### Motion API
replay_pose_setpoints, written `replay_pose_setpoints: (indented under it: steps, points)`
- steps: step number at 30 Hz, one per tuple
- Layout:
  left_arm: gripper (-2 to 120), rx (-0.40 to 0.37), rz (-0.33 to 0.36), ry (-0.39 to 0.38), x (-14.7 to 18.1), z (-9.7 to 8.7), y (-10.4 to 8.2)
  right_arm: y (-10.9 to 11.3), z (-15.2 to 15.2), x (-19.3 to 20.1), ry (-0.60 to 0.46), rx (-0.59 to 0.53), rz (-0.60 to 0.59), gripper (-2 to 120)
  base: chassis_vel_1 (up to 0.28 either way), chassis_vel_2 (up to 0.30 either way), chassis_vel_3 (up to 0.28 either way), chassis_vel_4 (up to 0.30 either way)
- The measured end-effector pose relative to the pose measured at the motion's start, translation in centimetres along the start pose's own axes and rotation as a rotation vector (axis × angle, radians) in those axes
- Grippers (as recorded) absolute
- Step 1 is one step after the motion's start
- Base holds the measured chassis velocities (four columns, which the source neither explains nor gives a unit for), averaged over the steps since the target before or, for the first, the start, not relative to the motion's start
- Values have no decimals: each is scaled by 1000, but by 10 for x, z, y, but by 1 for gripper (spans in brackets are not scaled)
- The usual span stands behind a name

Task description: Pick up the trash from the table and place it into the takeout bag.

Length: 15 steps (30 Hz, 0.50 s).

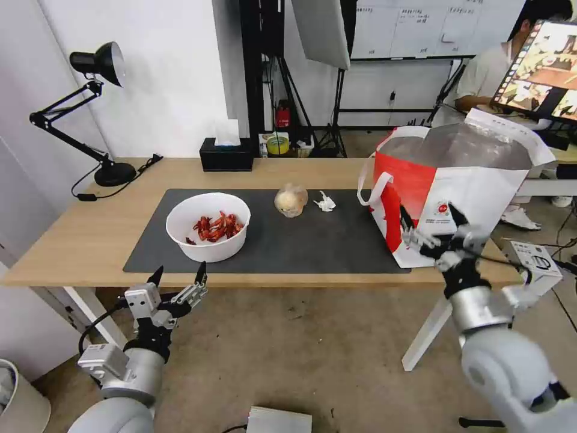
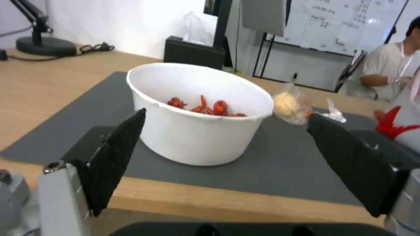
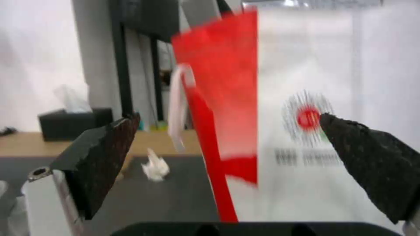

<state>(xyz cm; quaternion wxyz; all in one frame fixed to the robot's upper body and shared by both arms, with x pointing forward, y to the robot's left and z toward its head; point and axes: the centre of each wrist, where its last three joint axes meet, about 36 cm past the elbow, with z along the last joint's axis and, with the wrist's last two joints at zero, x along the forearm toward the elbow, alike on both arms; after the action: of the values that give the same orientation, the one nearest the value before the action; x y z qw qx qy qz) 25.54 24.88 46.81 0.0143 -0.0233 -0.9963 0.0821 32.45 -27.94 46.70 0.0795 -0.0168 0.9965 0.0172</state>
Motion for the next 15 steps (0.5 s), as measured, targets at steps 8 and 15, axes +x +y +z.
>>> replay_pose_setpoints:
  steps: [8,15]
  points:
    - [100,-31,21,7,6,13,3,13,21,29,84,31,46,100,0,0,0,0]
    - [100,-51,35,2,6,19,1,17,25,37,106,35,46,100,0,0,0,0]
